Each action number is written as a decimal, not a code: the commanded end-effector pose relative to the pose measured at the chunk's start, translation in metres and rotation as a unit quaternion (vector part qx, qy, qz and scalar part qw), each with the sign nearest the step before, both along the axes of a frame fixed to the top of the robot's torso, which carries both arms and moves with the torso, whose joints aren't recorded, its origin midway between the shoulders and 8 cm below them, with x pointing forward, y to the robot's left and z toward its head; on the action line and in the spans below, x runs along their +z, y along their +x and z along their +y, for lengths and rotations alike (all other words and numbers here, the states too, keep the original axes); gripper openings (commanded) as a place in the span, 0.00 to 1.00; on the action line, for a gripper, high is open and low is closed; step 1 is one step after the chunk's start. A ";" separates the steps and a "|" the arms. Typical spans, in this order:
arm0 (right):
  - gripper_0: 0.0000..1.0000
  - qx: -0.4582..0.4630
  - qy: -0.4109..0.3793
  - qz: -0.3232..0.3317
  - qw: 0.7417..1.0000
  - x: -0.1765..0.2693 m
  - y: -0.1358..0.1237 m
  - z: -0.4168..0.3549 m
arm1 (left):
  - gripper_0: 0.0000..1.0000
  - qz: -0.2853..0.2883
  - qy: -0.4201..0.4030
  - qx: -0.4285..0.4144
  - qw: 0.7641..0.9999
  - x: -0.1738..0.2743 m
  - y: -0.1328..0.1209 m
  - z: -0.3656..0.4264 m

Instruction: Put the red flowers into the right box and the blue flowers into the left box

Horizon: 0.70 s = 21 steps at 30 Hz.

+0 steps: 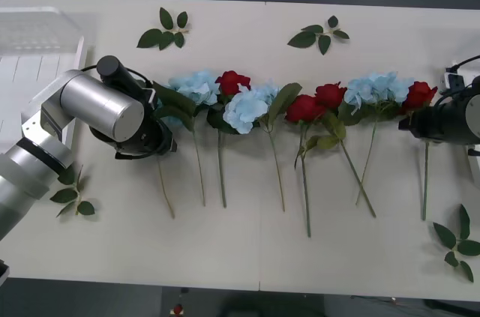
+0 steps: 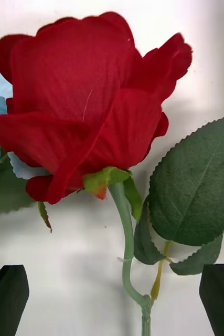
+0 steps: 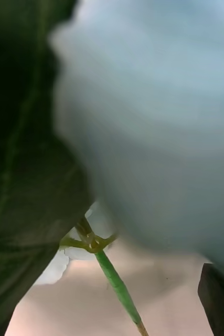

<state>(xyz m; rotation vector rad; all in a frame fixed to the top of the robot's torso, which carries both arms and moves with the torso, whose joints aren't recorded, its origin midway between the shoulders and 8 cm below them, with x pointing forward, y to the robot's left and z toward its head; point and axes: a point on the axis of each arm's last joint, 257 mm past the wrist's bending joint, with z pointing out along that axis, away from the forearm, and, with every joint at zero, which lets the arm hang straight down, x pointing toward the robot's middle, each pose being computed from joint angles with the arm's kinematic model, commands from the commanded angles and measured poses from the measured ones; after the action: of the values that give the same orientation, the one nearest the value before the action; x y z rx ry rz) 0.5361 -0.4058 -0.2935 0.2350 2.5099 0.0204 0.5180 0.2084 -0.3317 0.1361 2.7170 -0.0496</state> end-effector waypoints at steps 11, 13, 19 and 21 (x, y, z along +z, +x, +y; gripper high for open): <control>0.96 0.015 -0.041 -0.015 0.999 -0.002 0.012 -0.016 | 0.07 -0.005 -0.006 0.003 1.000 0.009 0.009 0.001; 0.96 0.015 -0.040 -0.014 0.999 -0.005 0.014 -0.015 | 0.00 -0.006 -0.004 0.001 1.000 0.010 0.009 0.002; 0.96 0.008 -0.045 -0.015 0.999 -0.011 0.022 -0.014 | 0.00 -0.011 0.007 -0.003 1.000 0.011 0.012 0.008; 0.94 0.005 -0.043 -0.013 0.999 -0.013 0.023 -0.014 | 0.00 -0.011 0.009 -0.003 1.000 0.011 0.012 0.010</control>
<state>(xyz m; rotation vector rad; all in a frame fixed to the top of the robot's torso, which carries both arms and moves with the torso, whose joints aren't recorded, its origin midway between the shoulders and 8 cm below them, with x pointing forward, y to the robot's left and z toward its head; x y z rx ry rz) 0.5401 -0.4294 -0.3249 0.2169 2.5189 -0.0974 0.5147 0.2154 -0.3399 0.1130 2.7421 -0.0438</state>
